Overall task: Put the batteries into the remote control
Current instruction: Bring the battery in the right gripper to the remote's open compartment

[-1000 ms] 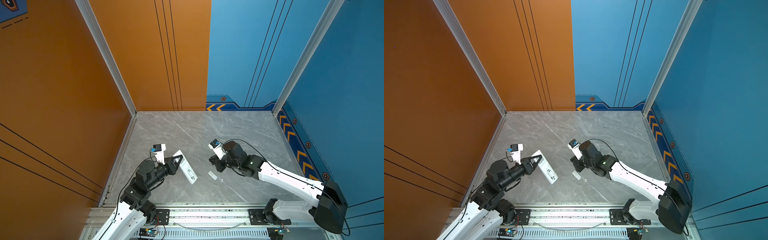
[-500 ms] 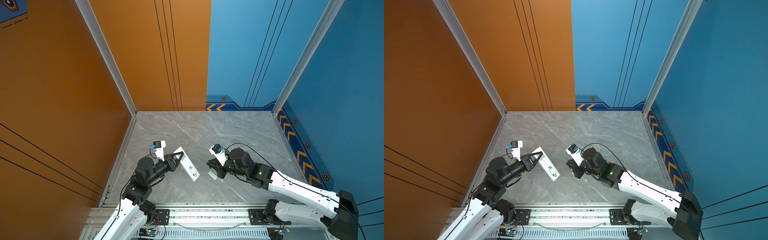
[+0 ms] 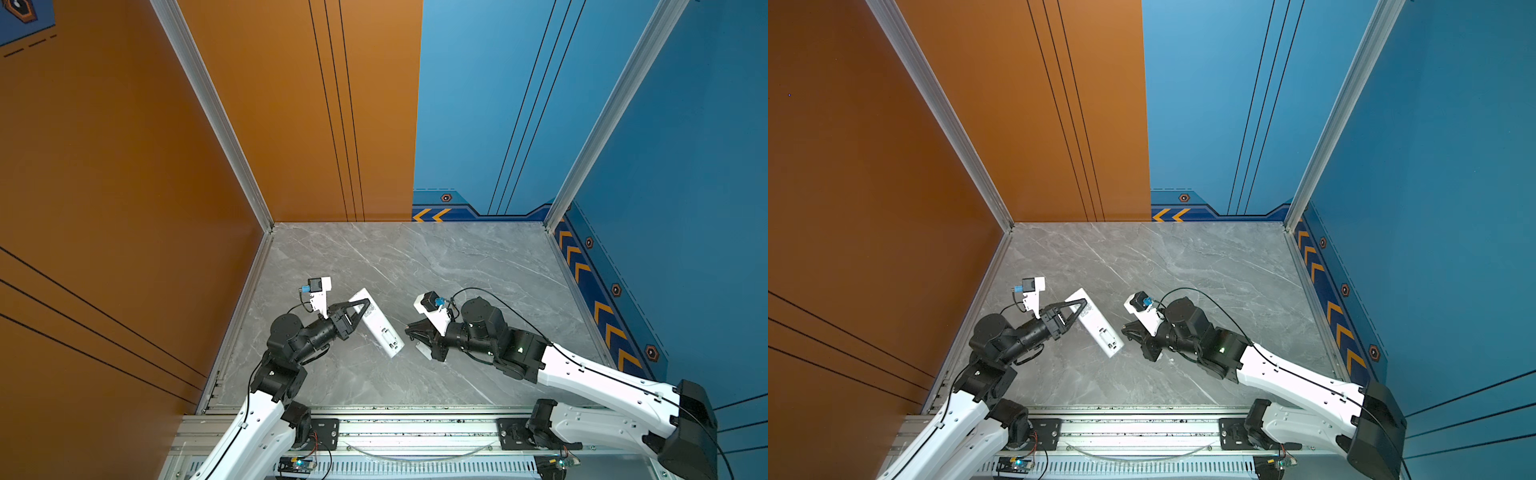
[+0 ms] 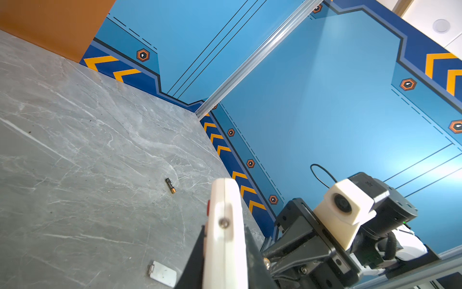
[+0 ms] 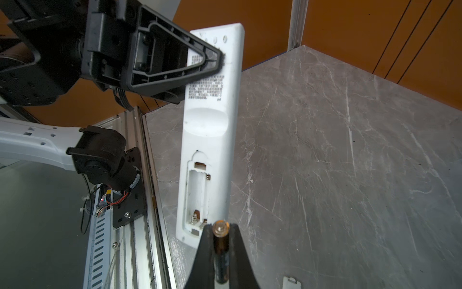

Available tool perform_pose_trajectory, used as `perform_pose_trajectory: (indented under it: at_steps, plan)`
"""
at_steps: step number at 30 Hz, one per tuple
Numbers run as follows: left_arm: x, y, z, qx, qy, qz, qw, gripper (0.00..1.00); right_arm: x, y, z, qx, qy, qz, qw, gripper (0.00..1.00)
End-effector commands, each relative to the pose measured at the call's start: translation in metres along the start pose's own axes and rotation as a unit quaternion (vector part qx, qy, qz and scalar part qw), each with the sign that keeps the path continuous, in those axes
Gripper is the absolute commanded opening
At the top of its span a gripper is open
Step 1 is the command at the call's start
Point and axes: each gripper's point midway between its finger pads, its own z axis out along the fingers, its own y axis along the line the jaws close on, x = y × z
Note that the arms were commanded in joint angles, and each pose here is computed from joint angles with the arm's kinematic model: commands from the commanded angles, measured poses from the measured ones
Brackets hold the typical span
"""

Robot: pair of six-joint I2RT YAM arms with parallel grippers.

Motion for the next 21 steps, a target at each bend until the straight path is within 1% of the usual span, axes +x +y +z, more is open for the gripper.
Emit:
perform_pose_trajectory:
  at_steps: [1, 10, 15, 21]
  plan:
    - [-0.002, -0.008, 0.0, 0.03, -0.004, 0.004, 1.0, 0.0, -0.013, 0.012, -0.002, -0.024, -0.024, -0.022, 0.999, 0.0]
    - [-0.003, -0.004, 0.0, 0.028, -0.006, -0.003, 1.0, 0.0, -0.026, 0.018, 0.0, -0.025, -0.045, -0.027, 0.998, 0.0]
    - [-0.002, -0.002, 0.0, 0.025, -0.007, -0.005, 1.0, 0.0, -0.027, 0.029, 0.014, -0.033, -0.036, -0.038, 0.998, 0.0]
    - [-0.003, -0.002, -0.001, 0.025, -0.01, -0.006, 1.0, 0.0, -0.028, 0.028, 0.025, -0.018, -0.031, -0.045, 0.998, 0.0]
